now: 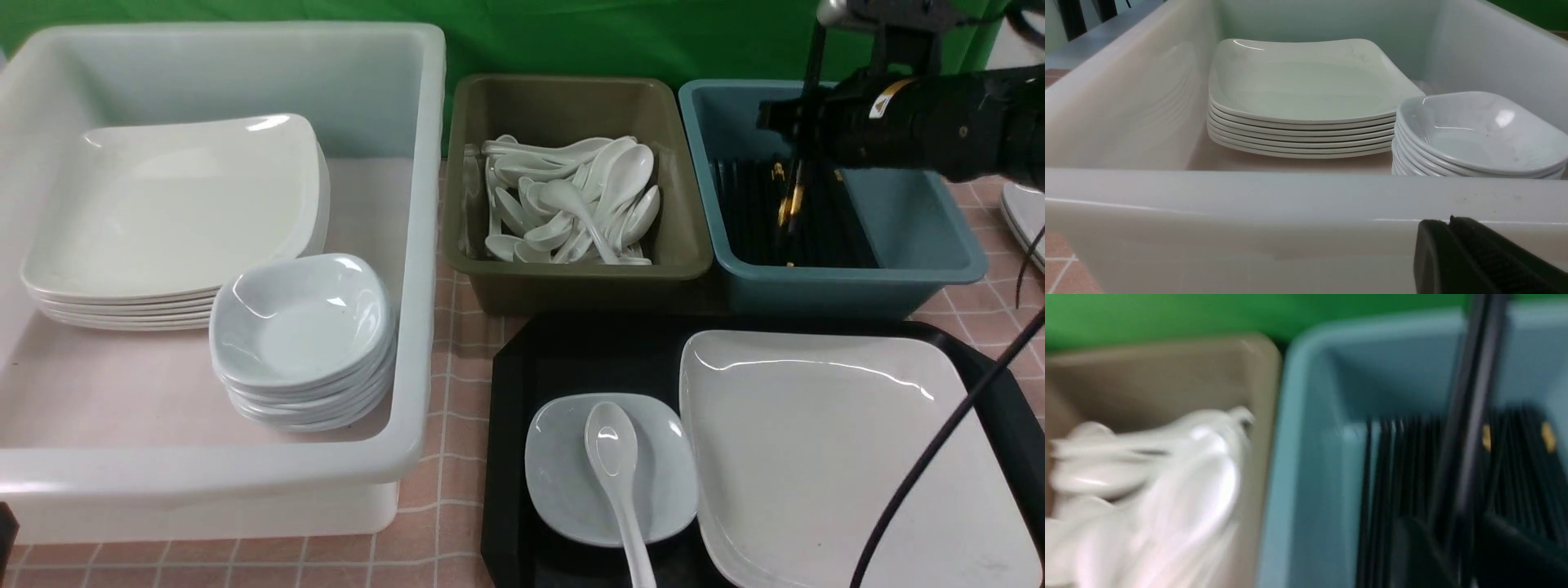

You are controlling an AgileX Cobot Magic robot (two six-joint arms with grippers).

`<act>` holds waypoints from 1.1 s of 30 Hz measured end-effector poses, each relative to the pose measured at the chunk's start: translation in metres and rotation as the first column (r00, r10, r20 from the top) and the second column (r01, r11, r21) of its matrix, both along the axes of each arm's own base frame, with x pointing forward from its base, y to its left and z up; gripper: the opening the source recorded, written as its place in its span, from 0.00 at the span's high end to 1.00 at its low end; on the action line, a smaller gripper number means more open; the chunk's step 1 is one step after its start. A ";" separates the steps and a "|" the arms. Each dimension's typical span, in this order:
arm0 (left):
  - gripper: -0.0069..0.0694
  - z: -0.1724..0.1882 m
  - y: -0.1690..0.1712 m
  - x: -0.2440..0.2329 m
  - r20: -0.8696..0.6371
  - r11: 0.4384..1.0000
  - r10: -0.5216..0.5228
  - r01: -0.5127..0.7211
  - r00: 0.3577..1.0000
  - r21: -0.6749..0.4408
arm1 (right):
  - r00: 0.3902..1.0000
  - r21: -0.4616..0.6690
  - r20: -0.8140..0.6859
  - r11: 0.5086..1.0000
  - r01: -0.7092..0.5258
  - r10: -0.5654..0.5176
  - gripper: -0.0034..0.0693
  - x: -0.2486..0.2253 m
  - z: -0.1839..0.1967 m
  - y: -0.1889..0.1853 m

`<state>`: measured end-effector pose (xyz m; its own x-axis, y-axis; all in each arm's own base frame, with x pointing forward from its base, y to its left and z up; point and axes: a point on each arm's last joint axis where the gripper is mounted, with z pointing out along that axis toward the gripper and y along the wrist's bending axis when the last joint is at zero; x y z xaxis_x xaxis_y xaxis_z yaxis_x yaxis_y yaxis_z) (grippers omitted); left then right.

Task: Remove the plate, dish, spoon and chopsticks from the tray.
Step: Use the right arm to put the chopsticks into the small storage box on the right, then use the left arm to grab a soup spoon from the plate

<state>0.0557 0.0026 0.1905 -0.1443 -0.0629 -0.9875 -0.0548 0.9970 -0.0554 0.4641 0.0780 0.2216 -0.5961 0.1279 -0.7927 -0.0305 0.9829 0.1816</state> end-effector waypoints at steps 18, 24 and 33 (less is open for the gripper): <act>0.90 0.000 0.000 0.000 0.000 1.000 0.000 0.000 1.000 0.000 | 0.847 -0.151 -0.525 0.971 -0.187 0.082 0.90 -0.104 0.082 -0.008; 0.90 0.000 0.000 0.000 0.000 1.000 0.000 0.000 1.000 0.000 | 0.759 -0.048 -0.606 0.942 -0.332 0.237 0.91 -0.170 0.123 -0.008; 0.90 0.000 0.000 0.000 0.000 1.000 0.000 0.000 1.000 0.002 | 0.765 -0.015 -0.568 0.925 -0.379 0.304 0.91 -0.257 0.128 -0.020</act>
<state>0.0557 0.0026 0.1905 -0.1444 -0.0608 -0.9876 -0.0545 0.9971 -0.0534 0.2069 0.0584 0.3492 -0.9175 -0.2421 -0.3154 -0.3009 0.9414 0.1525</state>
